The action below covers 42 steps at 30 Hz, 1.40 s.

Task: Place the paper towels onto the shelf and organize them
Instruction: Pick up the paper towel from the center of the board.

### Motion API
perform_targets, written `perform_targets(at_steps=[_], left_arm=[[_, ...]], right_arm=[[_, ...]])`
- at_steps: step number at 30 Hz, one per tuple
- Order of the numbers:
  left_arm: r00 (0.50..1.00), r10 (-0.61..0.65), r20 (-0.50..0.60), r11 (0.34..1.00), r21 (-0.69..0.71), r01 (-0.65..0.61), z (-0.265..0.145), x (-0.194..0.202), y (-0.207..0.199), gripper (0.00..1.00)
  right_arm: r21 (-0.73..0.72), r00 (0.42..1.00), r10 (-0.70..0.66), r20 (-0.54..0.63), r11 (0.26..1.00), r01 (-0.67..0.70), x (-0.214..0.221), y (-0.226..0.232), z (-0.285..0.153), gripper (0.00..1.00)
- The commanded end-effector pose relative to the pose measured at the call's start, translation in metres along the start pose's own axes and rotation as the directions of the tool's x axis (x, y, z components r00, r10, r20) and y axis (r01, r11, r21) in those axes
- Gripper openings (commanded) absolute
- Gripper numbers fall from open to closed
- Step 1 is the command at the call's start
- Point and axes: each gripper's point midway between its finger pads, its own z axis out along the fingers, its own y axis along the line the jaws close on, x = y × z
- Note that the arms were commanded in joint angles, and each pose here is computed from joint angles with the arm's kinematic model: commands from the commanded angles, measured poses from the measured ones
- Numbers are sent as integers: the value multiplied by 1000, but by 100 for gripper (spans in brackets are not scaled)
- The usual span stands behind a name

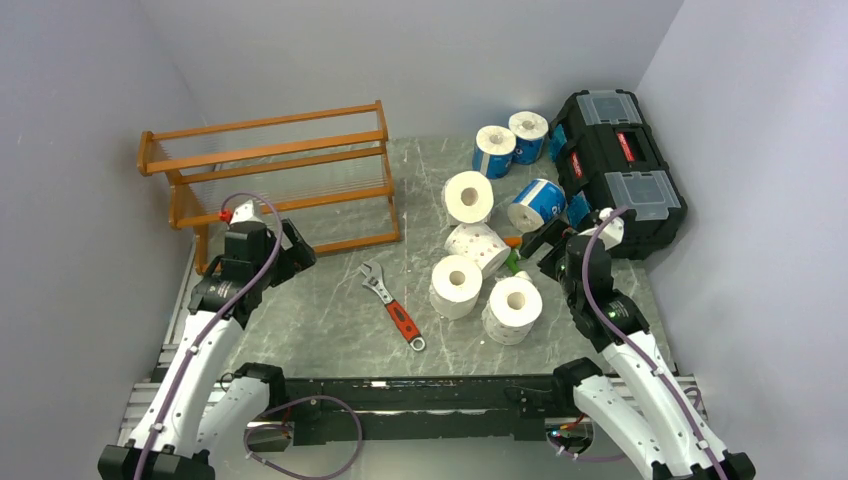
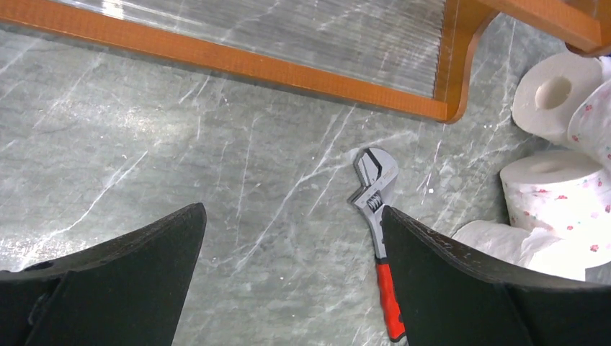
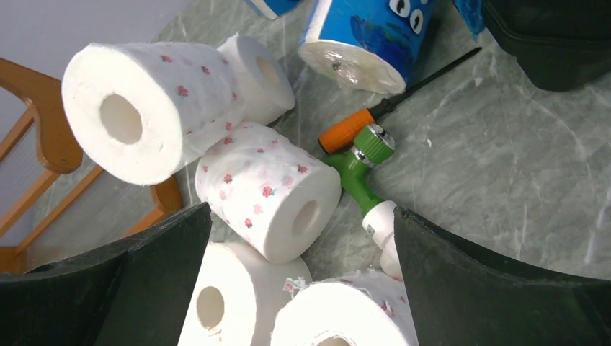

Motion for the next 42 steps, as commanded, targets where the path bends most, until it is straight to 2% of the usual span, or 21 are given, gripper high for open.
perform_targets(at_steps=[1,6,10,14,18,27,34,40,42], left_arm=[[999,47,-5,997,60,-46,-2,-4,-13,99],[997,79,18,991,109,-81,-6,-2,-16,99],[990,142,3,978,153,-141,-13,0,-30,99],[975,213,59,964,149,-219,-22,-7,-46,99],[955,285,80,940,171,-295,-30,7,-69,99],[968,210,135,922,303,-242,-43,13,-87,99],[977,169,133,926,317,-204,-38,23,-80,99],[977,133,167,928,326,-181,-42,26,-69,99],[975,143,168,910,366,-196,-45,29,-73,99]], right_arm=[[-63,999,-29,33,998,31,-13,15,-3,100],[3,1000,-10,2,1000,10,-5,6,3,100],[-47,997,-76,-24,996,74,-7,17,1,100],[-97,994,-111,-24,989,109,-11,32,1,100],[-125,993,-114,-9,986,112,-14,42,5,100],[-193,993,-119,4,974,118,-29,74,4,99],[-211,990,-141,-25,968,133,-31,96,18,98],[-200,961,-276,2,942,271,-30,117,33,93],[-189,948,-317,-6,932,311,-28,122,40,93]])
